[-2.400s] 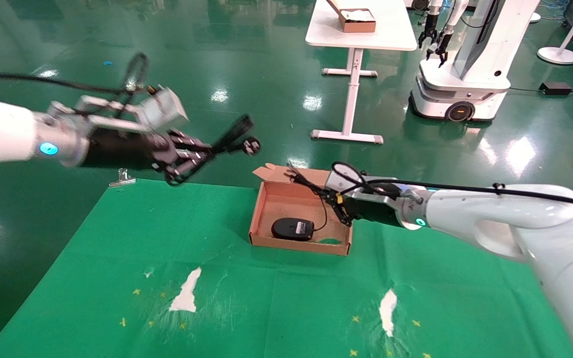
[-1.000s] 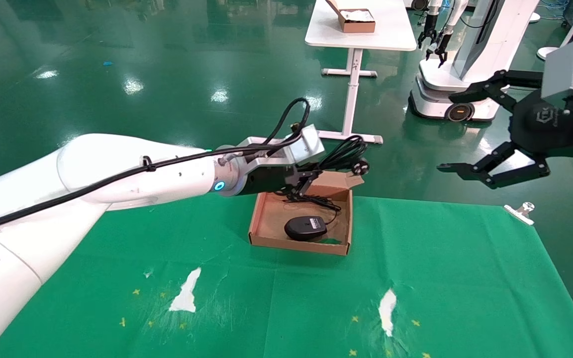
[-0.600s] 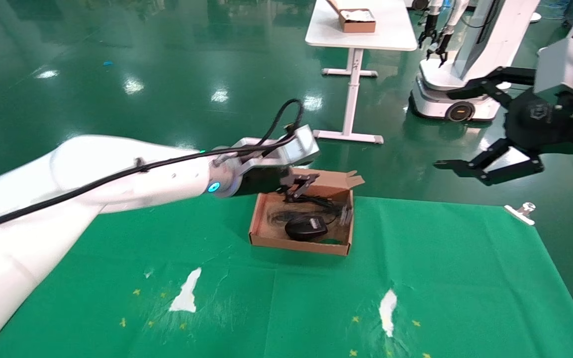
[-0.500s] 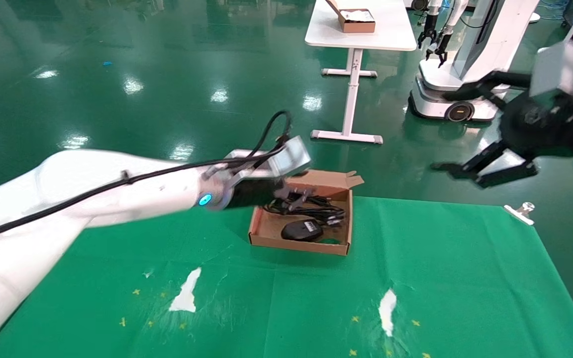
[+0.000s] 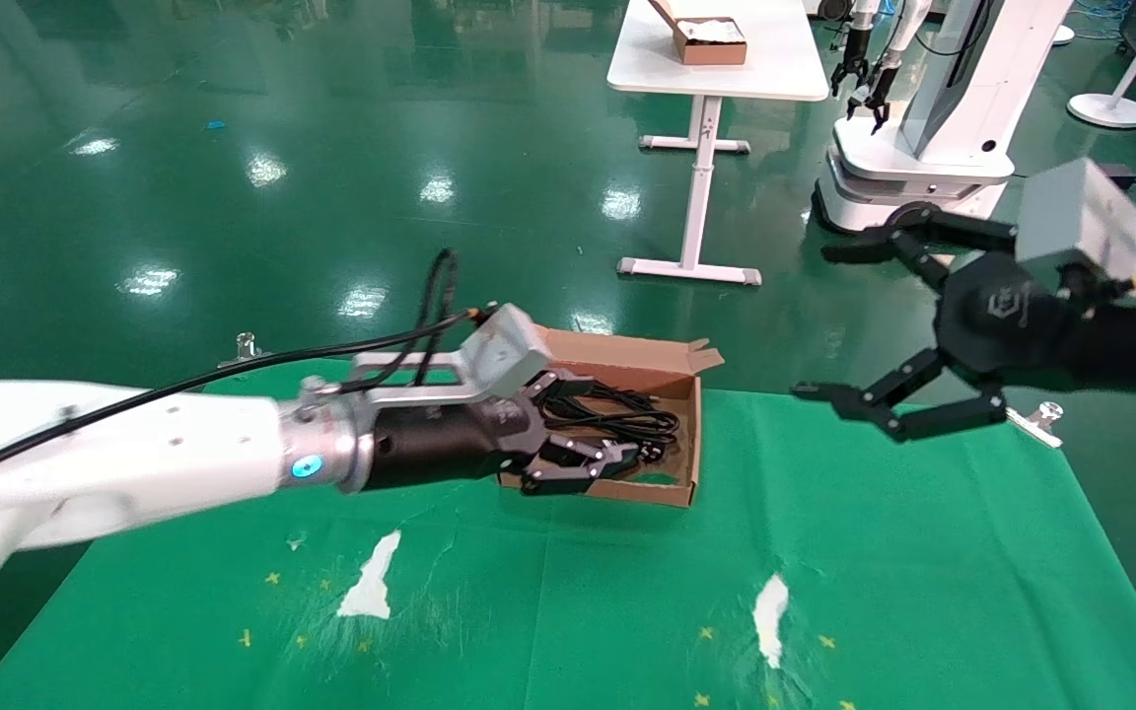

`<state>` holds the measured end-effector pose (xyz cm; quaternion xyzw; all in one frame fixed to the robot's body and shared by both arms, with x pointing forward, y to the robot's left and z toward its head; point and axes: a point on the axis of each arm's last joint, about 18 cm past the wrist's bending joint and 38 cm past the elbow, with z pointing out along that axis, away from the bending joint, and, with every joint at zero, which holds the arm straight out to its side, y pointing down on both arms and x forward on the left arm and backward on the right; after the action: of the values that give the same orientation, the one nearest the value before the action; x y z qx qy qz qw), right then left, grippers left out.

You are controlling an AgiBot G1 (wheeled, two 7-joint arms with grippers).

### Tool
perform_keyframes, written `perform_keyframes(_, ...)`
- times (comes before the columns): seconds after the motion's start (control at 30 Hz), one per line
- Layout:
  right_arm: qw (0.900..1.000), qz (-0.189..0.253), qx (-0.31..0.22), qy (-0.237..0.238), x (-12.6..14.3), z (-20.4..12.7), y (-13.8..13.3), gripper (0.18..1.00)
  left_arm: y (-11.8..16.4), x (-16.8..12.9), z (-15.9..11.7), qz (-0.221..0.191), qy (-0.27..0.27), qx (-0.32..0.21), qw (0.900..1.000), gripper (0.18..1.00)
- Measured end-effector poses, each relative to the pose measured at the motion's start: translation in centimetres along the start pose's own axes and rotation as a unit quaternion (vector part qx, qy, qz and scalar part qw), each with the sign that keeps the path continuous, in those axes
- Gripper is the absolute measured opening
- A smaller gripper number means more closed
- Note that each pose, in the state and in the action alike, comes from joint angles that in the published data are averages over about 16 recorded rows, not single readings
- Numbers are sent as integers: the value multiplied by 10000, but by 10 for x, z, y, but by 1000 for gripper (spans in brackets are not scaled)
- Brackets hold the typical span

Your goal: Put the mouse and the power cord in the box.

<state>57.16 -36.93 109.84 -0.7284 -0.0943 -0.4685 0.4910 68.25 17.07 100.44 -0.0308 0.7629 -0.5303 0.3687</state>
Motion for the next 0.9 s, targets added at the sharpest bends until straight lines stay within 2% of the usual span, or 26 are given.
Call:
perform_keyframes(0.4,9971,473,507,-304,-42,9,1,1001,11,24,-62,-466,446,696,9955,883)
perform_keyframes(0.6,9933,727,750,-488,-64,11,-1,1001,12,37,-97,-546,651,1009,9913,951)
perform_keyframes(0.9,9841,1133,1098,-810,-100,11,-7,1001,8,61,-151,-491,970,1404,9841,993)
